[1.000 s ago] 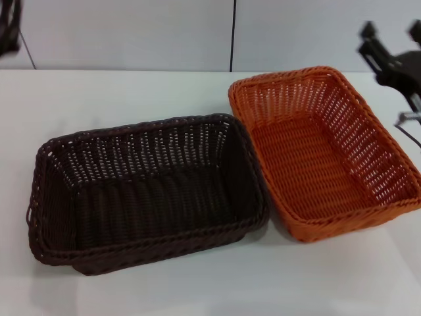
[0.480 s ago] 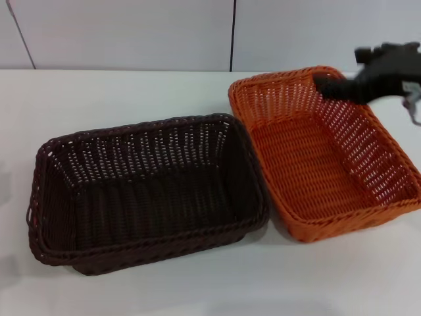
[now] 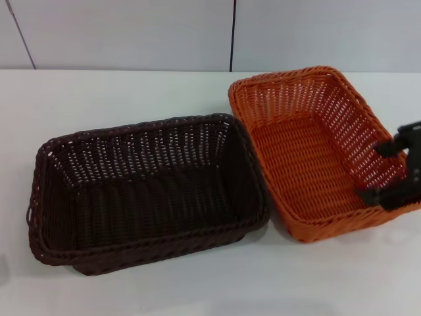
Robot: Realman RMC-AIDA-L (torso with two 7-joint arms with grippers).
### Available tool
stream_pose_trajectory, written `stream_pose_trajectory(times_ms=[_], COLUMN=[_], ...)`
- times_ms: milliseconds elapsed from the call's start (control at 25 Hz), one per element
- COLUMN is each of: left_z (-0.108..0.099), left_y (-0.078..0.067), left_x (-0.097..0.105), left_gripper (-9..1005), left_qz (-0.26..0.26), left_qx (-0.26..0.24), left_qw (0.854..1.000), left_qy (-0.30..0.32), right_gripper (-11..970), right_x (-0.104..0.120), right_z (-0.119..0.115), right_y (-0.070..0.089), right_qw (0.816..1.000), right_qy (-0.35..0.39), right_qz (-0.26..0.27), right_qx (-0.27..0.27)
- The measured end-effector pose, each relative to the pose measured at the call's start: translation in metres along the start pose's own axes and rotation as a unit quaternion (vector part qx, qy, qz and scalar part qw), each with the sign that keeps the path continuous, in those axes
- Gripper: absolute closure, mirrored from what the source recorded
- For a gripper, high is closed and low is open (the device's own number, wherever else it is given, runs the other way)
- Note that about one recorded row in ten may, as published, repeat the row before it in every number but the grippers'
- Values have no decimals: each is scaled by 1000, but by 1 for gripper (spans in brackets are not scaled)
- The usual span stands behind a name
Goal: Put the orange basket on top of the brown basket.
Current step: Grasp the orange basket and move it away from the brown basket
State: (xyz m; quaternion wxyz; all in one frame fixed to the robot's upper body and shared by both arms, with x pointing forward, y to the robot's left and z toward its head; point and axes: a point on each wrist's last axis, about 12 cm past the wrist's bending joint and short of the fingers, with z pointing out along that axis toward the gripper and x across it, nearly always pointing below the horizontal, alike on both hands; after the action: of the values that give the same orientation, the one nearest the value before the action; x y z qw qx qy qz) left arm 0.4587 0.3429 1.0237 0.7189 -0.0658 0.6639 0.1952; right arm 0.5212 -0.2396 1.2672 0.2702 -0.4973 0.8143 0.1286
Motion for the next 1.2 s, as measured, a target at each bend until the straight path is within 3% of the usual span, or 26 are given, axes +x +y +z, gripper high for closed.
stream_pose_trajectory(times_ms=[400,920,1200], left_z=[2,1,1], left_y=[-2,-2,-3], left_x=[2,5,5], left_gripper=[299,299,299], left_qz=[-5,-5,-4], left_qx=[1,2,6], left_qw=[1000,1000,1000], left_qy=[13,21,22], right_gripper=[136,136,146], right_x=[4,9,9], right_z=[23,83,105], right_y=[-1,-16,-9], right_qw=[998,995,992], right_qy=[63,98,116], right_qz=[-18,-11,-20], right_qx=[2,-27,-45])
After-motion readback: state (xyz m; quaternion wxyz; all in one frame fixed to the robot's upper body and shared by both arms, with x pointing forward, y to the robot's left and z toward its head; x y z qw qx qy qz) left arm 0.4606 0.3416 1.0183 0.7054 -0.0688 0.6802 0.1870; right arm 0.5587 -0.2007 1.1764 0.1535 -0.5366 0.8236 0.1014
